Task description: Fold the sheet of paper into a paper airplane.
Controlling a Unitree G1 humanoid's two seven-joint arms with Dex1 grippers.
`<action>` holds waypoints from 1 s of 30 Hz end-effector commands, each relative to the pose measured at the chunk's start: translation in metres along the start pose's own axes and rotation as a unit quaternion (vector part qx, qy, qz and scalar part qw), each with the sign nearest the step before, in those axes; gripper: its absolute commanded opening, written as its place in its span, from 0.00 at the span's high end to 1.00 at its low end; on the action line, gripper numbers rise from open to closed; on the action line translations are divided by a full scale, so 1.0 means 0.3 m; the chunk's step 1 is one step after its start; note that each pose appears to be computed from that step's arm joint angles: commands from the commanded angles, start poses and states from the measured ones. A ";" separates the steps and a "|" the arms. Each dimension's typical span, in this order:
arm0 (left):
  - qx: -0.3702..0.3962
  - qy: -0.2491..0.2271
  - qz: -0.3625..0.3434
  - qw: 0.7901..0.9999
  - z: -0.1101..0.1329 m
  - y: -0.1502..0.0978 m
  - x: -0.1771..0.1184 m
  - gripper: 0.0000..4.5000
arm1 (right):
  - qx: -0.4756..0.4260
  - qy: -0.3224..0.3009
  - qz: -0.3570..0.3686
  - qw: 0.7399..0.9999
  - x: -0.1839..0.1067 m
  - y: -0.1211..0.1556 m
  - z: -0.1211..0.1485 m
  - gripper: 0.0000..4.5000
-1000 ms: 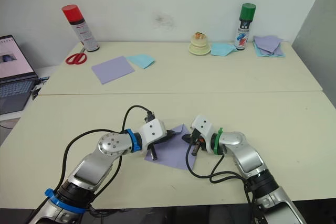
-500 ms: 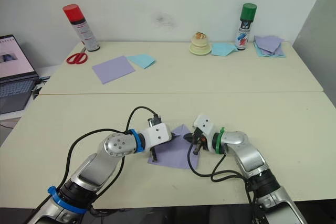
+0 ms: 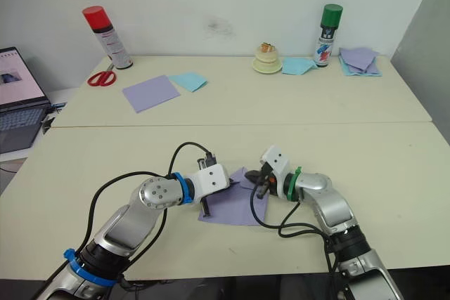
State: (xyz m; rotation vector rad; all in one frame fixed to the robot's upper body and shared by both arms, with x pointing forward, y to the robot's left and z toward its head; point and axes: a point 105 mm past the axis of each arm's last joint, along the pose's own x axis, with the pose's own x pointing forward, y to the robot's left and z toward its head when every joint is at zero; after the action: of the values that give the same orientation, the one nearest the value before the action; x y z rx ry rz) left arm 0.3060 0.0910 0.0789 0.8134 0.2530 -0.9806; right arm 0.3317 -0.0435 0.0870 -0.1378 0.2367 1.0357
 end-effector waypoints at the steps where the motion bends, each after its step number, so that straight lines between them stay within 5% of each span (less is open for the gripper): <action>1: 0.025 0.002 -0.003 1.000 0.004 0.001 0.001 1.00 | -0.023 -0.013 0.003 1.000 0.029 -0.001 0.035 1.00; 17: 0.060 -0.009 -0.002 0.998 0.004 0.001 -0.013 1.00 | -0.068 0.063 -0.003 0.996 0.077 -0.024 -0.071 1.00; 26: 0.009 -0.045 0.003 0.999 0.030 0.038 -0.095 0.43 | -0.068 0.066 0.008 0.995 0.077 -0.004 -0.086 1.00; 30: -0.115 -0.093 0.023 0.989 0.049 0.096 -0.186 0.43 | -0.067 0.066 0.013 0.995 0.079 0.006 -0.090 1.00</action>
State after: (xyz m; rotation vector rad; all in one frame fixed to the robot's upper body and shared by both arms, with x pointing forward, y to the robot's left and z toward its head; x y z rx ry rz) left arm 0.2972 0.1208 0.1095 0.5897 0.2329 -0.9762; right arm 0.3440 -0.0270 0.0689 -0.3059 0.2360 1.0613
